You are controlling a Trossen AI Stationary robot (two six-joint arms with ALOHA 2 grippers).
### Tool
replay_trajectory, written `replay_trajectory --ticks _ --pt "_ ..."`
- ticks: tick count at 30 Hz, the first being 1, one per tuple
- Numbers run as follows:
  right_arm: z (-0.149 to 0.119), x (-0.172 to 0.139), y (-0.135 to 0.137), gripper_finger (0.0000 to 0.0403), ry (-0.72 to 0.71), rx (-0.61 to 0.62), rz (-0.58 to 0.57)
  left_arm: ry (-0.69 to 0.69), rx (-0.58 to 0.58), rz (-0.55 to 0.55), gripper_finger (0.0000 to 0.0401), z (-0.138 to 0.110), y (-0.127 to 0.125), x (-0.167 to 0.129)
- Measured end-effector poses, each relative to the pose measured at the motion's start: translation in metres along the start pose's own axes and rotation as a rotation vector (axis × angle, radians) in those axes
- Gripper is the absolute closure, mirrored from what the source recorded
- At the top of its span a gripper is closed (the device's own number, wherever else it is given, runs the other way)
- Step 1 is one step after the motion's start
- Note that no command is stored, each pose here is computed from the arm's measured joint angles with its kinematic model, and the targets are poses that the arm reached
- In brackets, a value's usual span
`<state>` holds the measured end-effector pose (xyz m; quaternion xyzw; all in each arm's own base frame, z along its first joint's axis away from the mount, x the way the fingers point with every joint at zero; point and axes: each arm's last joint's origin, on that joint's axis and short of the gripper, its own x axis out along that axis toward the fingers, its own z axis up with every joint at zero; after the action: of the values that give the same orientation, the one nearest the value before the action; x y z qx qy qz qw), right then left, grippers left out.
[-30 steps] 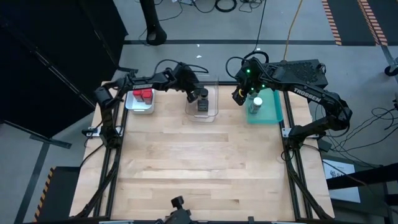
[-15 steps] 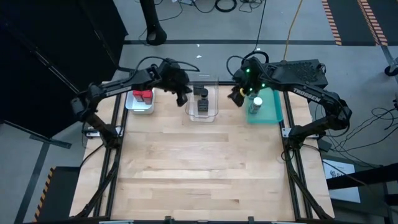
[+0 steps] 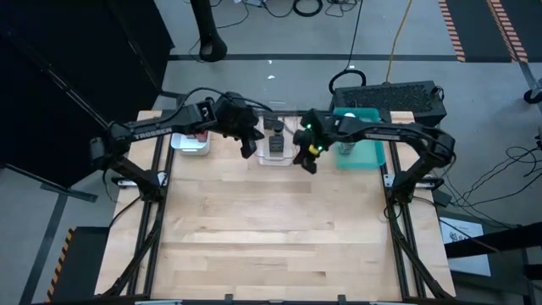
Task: Sort spices by type
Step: Adjust the transparent bin
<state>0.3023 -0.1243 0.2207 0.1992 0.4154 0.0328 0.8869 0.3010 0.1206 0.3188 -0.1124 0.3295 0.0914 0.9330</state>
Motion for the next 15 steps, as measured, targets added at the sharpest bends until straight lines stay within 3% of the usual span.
replay_trajectory --ticks 4,15 --pt "-0.003 0.015 -0.002 0.0391 0.042 -0.004 -0.192 0.002 -0.03 -0.014 0.0395 0.0 -0.008 0.002" --pt "-0.002 0.016 -0.006 0.0402 0.032 0.001 -0.228 0.009 -0.003 -0.016 0.0395 -0.001 -0.025 0.005"
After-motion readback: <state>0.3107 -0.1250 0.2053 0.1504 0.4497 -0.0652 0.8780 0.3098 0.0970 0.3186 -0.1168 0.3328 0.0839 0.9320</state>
